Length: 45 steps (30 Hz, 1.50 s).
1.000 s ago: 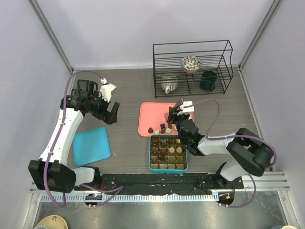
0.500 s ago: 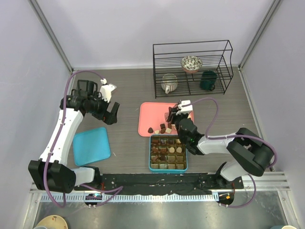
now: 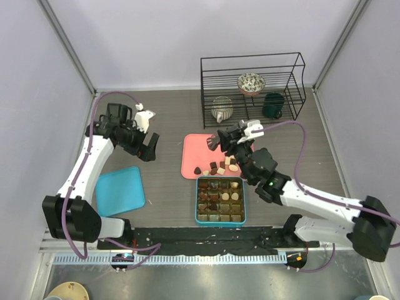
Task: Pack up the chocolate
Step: Pick up the fake chocolate from the plate, then place the fake chocolate in the packing box.
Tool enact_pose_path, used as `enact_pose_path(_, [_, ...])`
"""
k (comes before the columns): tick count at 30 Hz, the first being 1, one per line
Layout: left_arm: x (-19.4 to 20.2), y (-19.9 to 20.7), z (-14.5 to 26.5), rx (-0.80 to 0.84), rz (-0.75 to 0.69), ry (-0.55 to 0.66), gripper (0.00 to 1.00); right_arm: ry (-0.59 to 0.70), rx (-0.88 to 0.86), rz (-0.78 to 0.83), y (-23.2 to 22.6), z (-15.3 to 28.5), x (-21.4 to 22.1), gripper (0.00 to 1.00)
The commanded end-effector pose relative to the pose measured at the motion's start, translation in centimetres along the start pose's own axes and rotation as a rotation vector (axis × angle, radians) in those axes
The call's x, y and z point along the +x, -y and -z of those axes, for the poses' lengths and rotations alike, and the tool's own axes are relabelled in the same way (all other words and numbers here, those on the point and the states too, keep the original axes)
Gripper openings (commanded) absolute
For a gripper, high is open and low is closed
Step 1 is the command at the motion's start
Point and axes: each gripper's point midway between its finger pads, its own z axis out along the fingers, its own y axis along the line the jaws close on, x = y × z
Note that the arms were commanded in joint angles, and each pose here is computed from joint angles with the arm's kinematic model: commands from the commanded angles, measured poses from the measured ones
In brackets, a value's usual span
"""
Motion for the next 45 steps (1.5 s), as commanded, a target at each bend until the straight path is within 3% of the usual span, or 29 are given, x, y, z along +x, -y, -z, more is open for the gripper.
enact_pose_path(1, [-0.5,-0.8,-1.4,-0.007,0.024,0.016,1.0,-0.081,-0.098,-0.023,-2.4,3.5,-0.5,0.2])
enact_pose_path(10, [0.8,-1.7,-2.1,-0.056,0.056,-0.034,1.0,-0.237,-0.218,0.0,-6.1,11.1,2.6,0.2])
enact_pose_path(28, [2.4,-0.5,-1.1,-0.047,0.061,-0.039,1.0,-0.317,-0.203,0.036,-6.8,15.5,5.0,0.2])
enact_pose_path(35, [2.5,-0.2,-0.7,-0.041,0.055,-0.037,1.0,-0.296,-0.213,0.02,-7.3,15.2,5.3,0.34])
enact_pose_path(39, [2.4,-0.2,-0.5,-0.041,0.052,-0.037,1.0,-0.302,-0.221,0.012,-7.7,15.2,5.4,0.47])
enact_pose_path(45, [2.4,-0.1,-0.4,-0.034,0.05,-0.038,1.0,-0.286,-0.213,-0.012,-7.3,15.2,4.7,0.47])
